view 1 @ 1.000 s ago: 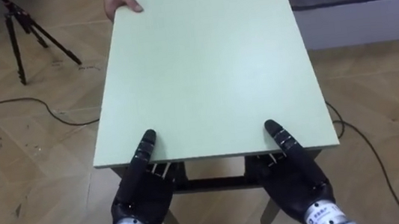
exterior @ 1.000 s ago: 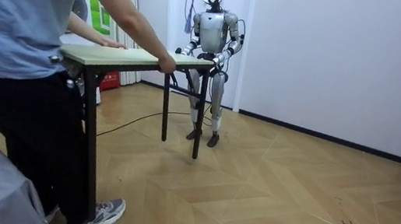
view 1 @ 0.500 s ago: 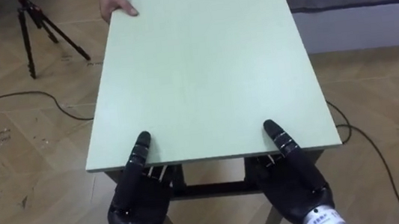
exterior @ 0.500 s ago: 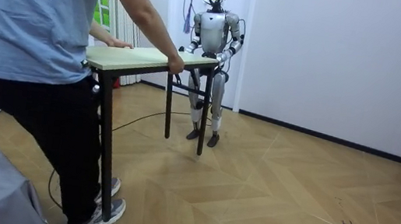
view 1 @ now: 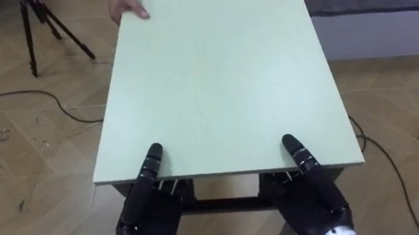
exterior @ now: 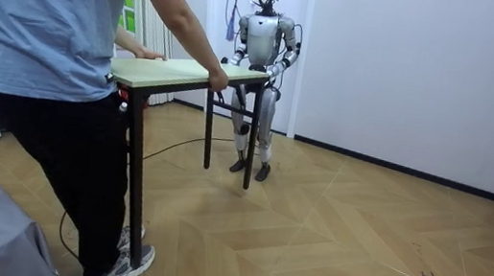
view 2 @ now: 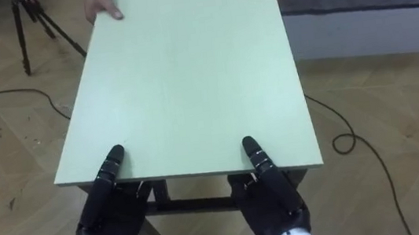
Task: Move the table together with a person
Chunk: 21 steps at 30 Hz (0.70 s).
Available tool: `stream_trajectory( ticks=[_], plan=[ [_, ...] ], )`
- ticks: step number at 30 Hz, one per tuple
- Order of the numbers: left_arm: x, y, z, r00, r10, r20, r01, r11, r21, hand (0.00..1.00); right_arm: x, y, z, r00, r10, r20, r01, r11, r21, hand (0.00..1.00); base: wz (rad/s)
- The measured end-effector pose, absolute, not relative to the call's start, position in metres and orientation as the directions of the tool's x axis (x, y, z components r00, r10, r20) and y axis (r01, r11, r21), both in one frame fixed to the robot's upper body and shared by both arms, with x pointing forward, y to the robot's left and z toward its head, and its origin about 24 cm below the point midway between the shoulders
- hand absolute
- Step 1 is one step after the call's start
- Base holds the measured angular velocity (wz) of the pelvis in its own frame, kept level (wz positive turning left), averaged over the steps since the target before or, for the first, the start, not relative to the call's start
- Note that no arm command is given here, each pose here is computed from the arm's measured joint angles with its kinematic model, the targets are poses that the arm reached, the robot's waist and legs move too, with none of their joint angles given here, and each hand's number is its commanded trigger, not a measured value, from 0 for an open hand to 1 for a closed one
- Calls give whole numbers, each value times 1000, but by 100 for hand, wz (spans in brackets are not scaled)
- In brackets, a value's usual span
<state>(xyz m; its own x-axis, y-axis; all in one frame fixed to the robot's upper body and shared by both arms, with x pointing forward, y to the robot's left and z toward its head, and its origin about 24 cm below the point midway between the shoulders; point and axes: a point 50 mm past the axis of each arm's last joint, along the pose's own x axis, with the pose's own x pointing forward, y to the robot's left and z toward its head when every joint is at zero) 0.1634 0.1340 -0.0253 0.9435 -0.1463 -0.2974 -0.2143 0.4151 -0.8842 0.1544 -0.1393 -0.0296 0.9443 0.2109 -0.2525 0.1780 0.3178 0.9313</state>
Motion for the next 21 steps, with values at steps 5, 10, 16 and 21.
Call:
stream_trajectory(
  ticks=[5,10,16,21],
  plan=[
    [161,135,-29,936,-152,-317,-234,405,-884,100,154,-140,-32,943,215,-255,176,329,928,100,-7],
    [157,135,-31,935,-161,-314,-236,377,-896,100,155,-144,-30,947,219,-236,147,357,922,100,7],
    [186,130,-19,950,-203,-237,-141,400,-906,100,174,-149,-20,966,194,-172,95,355,930,100,25],
    [194,124,-24,944,-219,-249,-144,406,-902,100,175,-154,-28,971,158,-182,118,347,930,100,3]
  ],
)
